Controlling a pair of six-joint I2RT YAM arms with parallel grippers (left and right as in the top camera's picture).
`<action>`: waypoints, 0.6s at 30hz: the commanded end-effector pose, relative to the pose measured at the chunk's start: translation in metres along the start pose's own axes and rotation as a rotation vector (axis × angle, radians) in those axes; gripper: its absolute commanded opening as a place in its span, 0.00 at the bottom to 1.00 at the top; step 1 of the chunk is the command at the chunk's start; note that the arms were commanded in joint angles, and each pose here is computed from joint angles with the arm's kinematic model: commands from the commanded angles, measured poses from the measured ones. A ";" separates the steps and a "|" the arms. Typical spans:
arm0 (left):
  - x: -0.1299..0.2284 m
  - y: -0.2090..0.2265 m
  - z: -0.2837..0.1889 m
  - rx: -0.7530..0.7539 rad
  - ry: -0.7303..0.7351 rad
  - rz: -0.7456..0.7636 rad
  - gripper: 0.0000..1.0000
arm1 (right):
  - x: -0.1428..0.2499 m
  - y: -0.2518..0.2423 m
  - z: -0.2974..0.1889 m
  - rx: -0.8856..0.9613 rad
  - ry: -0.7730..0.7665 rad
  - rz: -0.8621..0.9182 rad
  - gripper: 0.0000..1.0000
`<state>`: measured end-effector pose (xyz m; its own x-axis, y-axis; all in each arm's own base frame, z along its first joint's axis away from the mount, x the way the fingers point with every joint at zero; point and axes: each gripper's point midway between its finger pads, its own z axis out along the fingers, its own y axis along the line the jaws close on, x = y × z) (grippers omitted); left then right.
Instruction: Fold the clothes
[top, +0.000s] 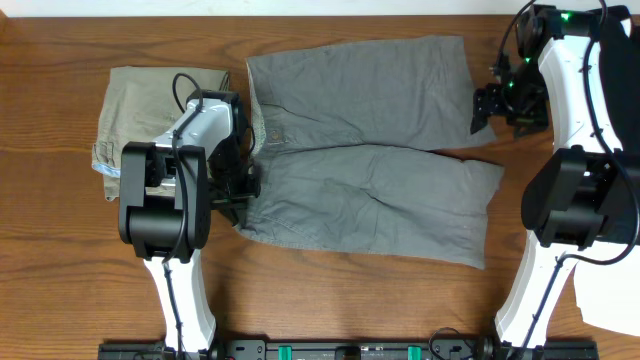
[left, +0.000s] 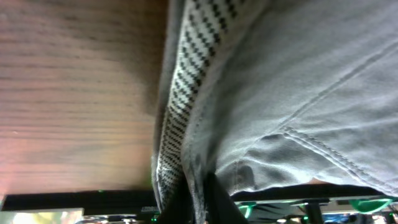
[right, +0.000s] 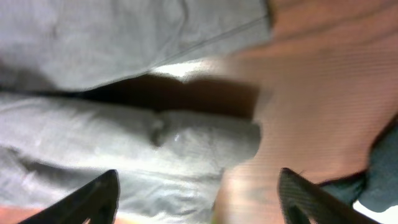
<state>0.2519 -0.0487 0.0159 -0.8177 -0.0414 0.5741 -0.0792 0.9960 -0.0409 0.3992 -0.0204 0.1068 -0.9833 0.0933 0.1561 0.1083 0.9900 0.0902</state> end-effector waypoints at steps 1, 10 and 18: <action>0.000 0.006 0.001 -0.031 0.001 -0.021 0.32 | 0.011 0.006 0.005 -0.070 0.054 0.012 0.66; -0.008 0.000 -0.013 -0.008 -0.049 -0.015 0.45 | 0.037 0.001 0.055 -0.073 0.194 0.027 0.01; -0.035 -0.032 -0.051 0.146 -0.229 0.031 0.45 | 0.015 -0.009 0.101 -0.068 0.093 0.017 0.01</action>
<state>0.2951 -0.0597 0.0230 -0.8946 -0.0501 0.4440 -0.1029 0.9901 -0.0955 0.3735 -0.0130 0.0177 -0.9664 0.0923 0.2401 0.1301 0.9806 0.1467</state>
